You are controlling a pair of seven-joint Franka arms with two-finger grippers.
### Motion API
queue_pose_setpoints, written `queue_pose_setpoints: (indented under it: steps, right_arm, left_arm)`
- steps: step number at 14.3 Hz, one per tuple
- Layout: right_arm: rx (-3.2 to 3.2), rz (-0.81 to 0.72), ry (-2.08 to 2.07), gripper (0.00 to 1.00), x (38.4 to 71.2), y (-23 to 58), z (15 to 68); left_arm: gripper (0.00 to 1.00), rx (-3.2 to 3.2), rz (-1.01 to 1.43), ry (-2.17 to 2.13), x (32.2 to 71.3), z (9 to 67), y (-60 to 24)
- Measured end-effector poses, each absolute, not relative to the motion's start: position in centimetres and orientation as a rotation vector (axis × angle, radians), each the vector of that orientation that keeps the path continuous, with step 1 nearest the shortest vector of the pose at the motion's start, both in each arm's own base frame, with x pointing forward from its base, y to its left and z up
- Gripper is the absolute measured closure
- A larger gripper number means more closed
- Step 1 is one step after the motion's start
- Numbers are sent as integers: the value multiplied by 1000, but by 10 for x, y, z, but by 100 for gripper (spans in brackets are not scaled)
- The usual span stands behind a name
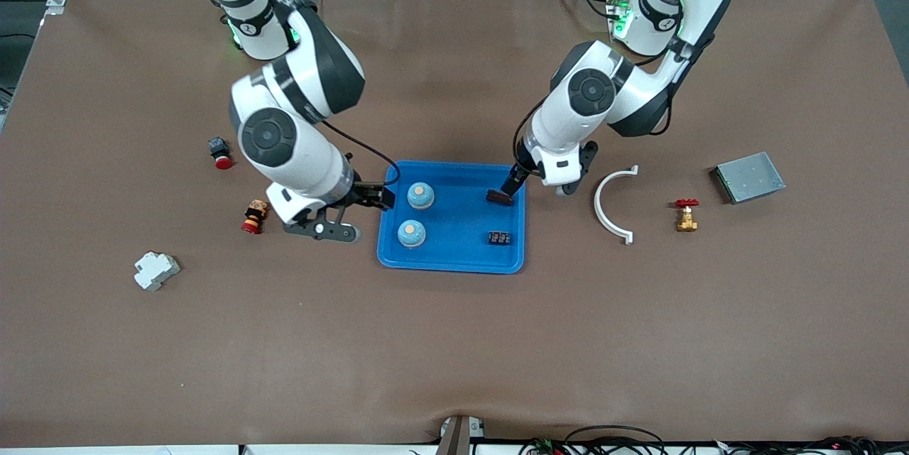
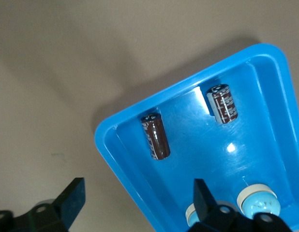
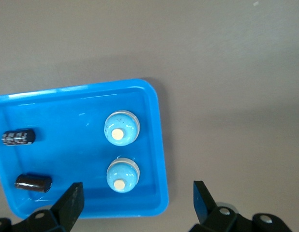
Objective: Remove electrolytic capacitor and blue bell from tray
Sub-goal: 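Grasp the capacitor with the left gripper while the right gripper grasps a bell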
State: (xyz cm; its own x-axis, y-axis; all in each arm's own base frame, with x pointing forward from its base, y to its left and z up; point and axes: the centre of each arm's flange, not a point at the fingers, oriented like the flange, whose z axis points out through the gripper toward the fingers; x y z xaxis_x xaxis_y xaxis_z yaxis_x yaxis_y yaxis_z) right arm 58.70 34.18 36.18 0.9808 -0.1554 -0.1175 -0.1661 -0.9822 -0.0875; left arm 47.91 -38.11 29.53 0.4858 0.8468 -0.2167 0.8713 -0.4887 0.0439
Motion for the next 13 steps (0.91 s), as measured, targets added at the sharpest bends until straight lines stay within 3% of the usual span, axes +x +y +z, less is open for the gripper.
queue_pose_setpoints:
  steps: [10, 13]
  right_arm:
    - [-3060, 221, 166, 0, 569, 387, 259]
    - [-3071, 240, 122, 0, 556, 403, 247]
  left_arm:
    - [15, 2504, -126, 1794, 491, 231, -421]
    - [24, 2496, -107, 1840, 488, 214, -427]
